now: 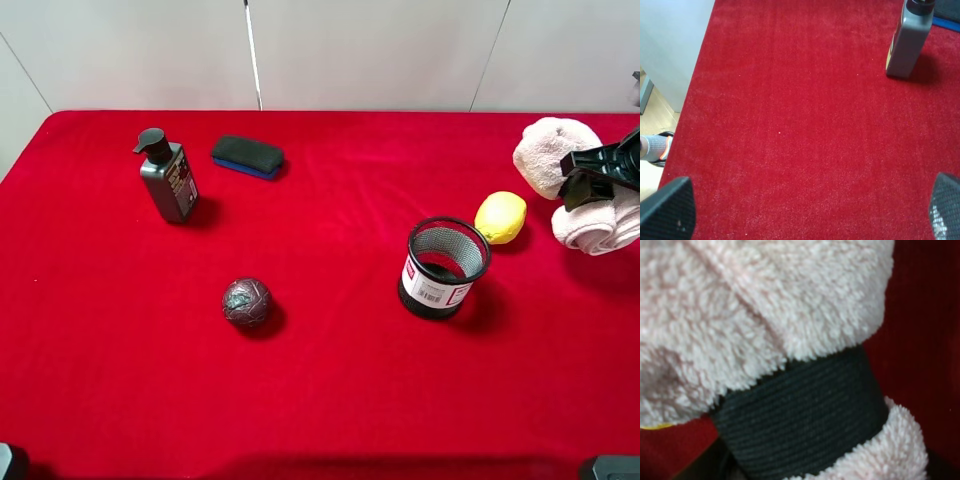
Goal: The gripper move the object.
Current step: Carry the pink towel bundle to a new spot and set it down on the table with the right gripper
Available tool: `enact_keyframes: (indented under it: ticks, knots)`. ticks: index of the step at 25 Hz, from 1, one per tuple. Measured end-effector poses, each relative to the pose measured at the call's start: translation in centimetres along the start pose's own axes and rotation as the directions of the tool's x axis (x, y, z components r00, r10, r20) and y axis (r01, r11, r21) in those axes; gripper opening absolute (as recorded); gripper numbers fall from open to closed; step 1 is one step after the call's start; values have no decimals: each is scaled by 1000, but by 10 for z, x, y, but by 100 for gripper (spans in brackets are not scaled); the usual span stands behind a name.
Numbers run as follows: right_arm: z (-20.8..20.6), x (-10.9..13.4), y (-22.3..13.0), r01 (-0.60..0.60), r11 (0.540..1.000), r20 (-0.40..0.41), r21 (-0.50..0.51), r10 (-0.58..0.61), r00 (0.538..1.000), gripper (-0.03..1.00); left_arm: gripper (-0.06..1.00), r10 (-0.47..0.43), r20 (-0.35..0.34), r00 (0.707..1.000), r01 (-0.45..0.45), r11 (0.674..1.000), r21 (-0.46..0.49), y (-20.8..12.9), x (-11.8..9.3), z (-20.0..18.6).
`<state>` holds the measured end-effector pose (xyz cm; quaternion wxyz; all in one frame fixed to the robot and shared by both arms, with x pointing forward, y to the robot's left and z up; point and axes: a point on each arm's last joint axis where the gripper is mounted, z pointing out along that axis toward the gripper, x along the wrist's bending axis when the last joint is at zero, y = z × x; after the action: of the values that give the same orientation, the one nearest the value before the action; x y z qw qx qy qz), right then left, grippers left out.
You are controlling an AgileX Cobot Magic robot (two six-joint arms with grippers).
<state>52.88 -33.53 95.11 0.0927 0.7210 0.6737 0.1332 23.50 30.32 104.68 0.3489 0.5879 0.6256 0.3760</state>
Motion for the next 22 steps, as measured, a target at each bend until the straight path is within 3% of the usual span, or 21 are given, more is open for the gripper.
enact_keyframes:
  ticks: [22]
  knots:
    - [11,-1,-1,2,999,-1,33,-2,1000,39,92,0,0,1000,0,1000,0,0,0,0]
